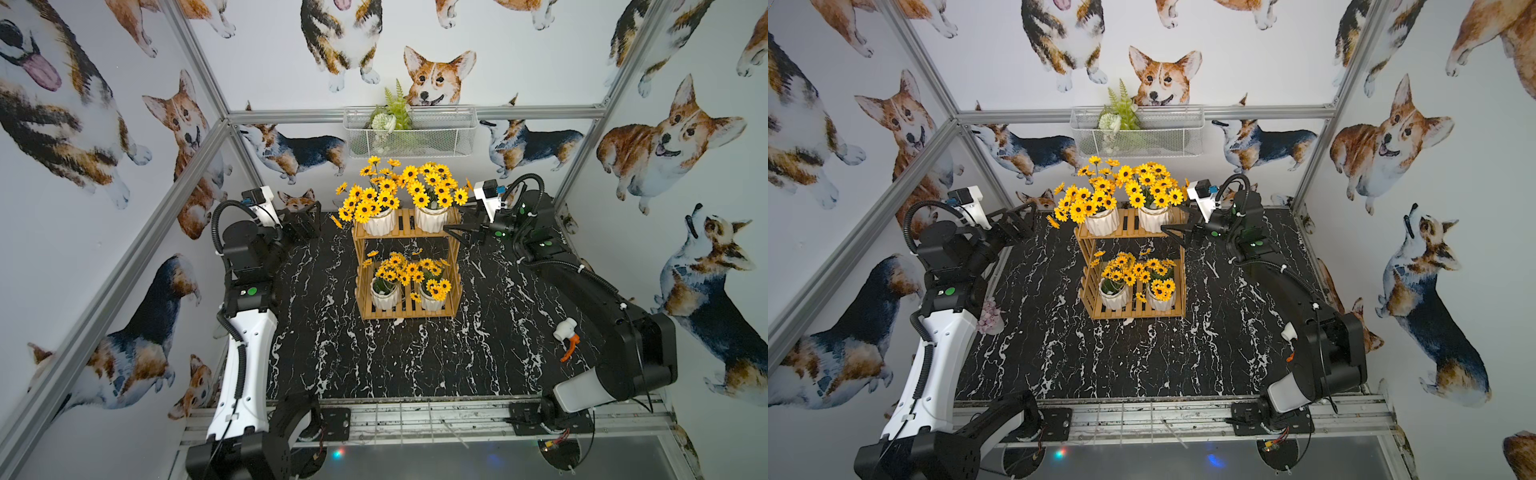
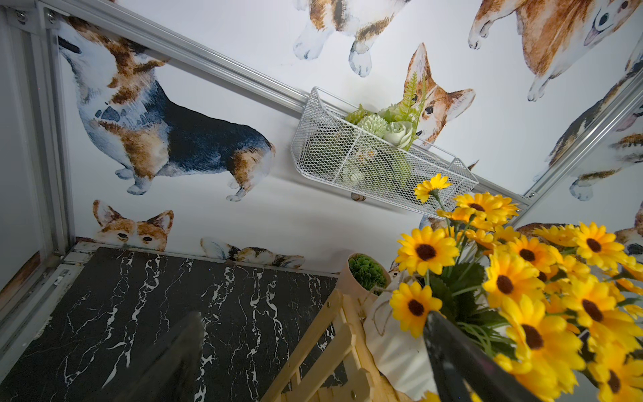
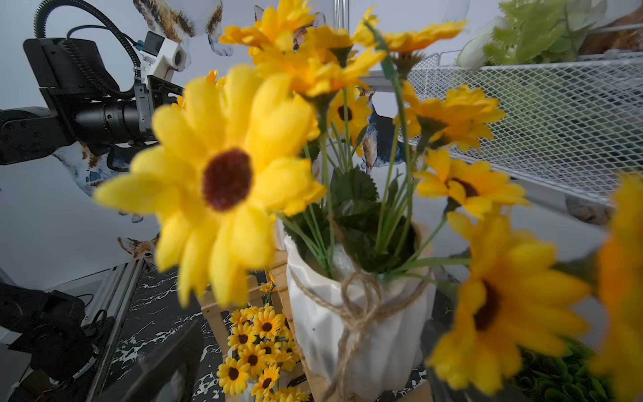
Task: Take the sunflower pots off the shelves
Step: Pick up the sunflower pot from the shelf.
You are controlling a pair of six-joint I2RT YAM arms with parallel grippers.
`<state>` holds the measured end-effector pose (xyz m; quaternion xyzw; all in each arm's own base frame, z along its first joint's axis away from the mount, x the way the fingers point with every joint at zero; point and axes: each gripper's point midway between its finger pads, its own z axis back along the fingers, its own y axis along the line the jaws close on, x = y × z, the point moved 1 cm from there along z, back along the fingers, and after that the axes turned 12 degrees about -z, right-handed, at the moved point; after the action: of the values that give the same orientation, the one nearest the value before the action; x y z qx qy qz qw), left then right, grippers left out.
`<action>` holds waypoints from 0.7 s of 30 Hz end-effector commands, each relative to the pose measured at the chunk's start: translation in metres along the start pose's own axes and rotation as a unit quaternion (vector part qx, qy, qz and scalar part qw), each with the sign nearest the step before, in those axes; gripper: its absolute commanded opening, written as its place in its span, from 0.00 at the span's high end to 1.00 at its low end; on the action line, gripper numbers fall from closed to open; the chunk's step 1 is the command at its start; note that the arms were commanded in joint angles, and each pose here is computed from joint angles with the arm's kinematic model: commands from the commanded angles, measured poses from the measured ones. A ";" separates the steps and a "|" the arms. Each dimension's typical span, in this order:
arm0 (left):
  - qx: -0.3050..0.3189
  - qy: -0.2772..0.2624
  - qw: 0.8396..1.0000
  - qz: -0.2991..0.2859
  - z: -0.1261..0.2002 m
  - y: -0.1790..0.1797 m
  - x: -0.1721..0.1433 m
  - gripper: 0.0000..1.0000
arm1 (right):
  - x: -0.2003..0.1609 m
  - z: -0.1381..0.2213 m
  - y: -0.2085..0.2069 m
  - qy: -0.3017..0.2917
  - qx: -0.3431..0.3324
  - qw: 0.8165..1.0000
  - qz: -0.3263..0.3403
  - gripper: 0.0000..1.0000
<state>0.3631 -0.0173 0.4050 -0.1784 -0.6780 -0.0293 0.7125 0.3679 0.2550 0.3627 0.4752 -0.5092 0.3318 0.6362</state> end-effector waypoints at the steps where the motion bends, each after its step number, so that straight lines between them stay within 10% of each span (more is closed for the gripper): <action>1: -0.010 -0.018 1.000 -0.014 0.001 -0.004 0.010 0.00 | 0.008 -0.005 -0.002 -0.012 -0.005 1.000 0.024 0.00; 21: -0.014 -0.015 1.000 -0.016 0.005 -0.007 0.008 0.00 | 0.002 -0.033 -0.011 0.008 0.007 1.000 0.020 0.00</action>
<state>0.3597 -0.0188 0.4072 -0.1753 -0.6816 -0.0383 0.7094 0.3902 0.2780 0.3599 0.4703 -0.5092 0.3405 0.6353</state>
